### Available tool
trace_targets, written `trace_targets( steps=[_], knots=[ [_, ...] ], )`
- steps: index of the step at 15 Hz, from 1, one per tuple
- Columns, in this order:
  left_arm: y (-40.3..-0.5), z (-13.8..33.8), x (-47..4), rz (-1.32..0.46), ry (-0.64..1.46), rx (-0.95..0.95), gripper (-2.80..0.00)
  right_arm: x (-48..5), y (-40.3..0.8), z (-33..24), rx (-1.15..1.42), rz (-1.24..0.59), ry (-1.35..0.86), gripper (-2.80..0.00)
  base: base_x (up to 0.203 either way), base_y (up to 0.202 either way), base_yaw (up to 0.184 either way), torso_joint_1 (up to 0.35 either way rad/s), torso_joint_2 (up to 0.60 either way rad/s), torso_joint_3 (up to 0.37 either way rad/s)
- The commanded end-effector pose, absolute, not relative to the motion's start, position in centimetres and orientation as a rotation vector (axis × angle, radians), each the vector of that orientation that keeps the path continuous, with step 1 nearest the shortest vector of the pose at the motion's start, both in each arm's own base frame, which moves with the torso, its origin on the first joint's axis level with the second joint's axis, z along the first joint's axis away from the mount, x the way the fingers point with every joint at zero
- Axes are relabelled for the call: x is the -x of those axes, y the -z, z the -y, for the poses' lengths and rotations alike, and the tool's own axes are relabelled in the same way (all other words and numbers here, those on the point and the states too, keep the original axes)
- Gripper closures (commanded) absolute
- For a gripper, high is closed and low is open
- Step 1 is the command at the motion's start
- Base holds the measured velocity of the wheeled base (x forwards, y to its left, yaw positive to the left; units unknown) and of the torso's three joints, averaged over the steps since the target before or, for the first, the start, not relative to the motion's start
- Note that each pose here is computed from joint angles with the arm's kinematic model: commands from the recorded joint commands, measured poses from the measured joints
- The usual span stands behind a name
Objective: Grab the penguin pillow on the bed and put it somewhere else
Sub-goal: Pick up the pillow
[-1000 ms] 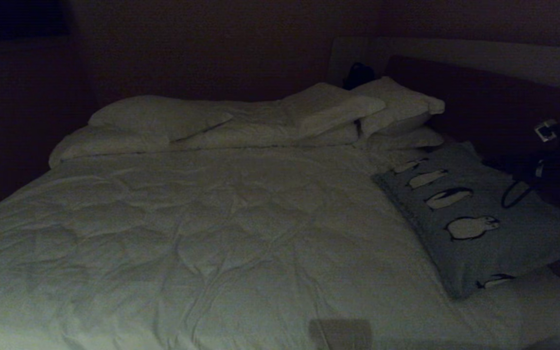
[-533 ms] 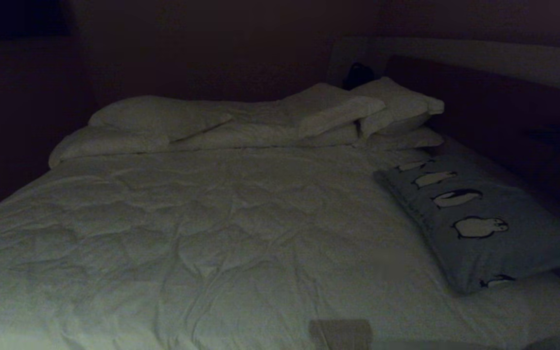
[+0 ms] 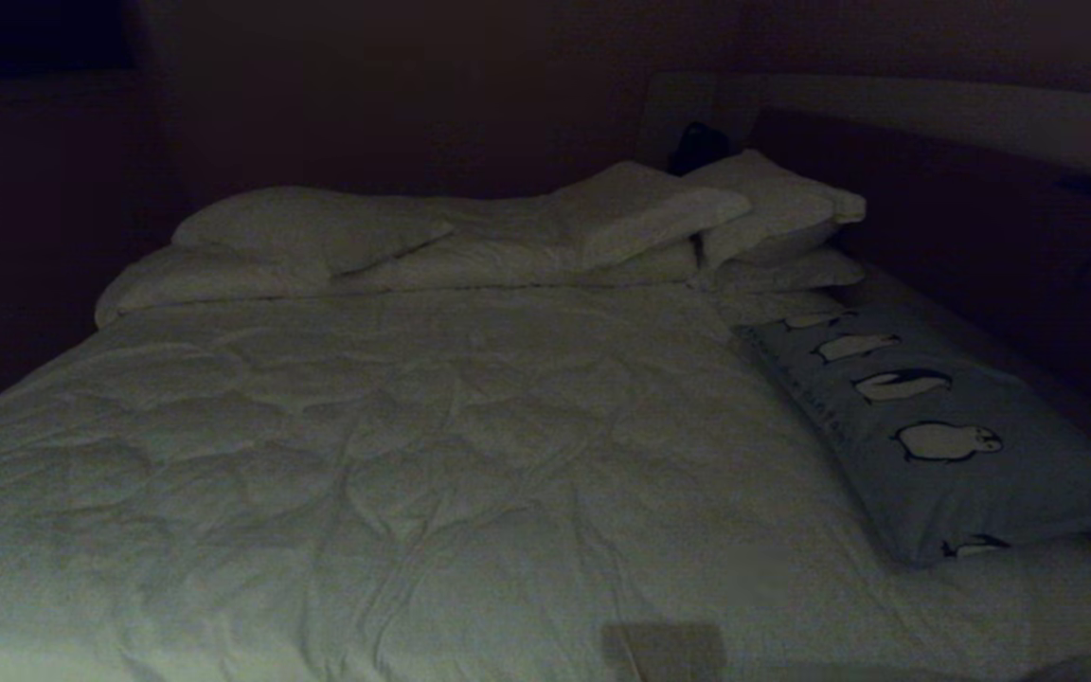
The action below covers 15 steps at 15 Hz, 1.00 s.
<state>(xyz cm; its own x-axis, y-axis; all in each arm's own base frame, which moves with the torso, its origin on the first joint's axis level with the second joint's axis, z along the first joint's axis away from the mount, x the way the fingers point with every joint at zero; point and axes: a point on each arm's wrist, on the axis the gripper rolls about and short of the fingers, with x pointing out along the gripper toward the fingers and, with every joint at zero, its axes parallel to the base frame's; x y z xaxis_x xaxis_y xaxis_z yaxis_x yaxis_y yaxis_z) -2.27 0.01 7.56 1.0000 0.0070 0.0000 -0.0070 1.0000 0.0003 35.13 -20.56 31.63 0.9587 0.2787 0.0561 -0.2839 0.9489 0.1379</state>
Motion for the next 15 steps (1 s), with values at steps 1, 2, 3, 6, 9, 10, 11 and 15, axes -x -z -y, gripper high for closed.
trace_targets(
  steps=[1,2,3,6,9,10,11,15],
  knots=[
    [-7.6,0.0,2.3,0.0,-0.008,0.0,0.0,-33.1,-33.3,18.2,-0.435,-0.021,-0.251,-0.15,0.0,0.0,0.0,0.0,0.0,0.0],
    [-7.6,0.0,2.3,0.0,-0.008,0.0,0.0,-32.9,-33.0,17.2,-0.512,-0.08,-0.202,0.0,0.0,0.0,0.0,0.0,0.0,0.0],
    [-7.6,0.0,2.3,0.0,-0.008,0.0,0.0,-32.8,-32.7,16.3,-0.573,-0.135,-0.157,0.0,0.0,0.0,0.0,0.0,0.0,0.0],
    [-7.6,0.0,2.3,0.0,-0.008,0.0,0.0,-31.9,-30.6,13.6,-0.785,-0.432,0.004,0.0,0.0,0.0,0.0,0.0,0.0,0.0],
    [-7.6,0.0,2.3,0.0,-0.008,0.0,0.0,-29.7,-29.1,11.8,-0.914,-0.71,0.109,0.0,0.0,0.0,0.0,0.0,0.0,0.0],
    [-7.6,0.0,2.3,0.0,-0.008,0.0,0.0,-28.8,-28.9,11.2,-0.945,-0.802,0.15,0.0,0.0,0.0,0.0,0.0,0.0,0.0],
    [-7.6,0.0,2.3,0.0,-0.008,0.0,0.0,-27.9,-28.7,10.6,-0.97,-0.905,0.198,0.0,0.0,0.0,0.0,0.0,0.0,0.0],
    [-7.6,0.0,2.3,0.0,-0.008,0.0,0.0,-25.6,-28.0,7.6,-0.989,-1.235,0.272,0.0,0.0,0.0,0.0,0.0,0.0,0.0]
  ],
)
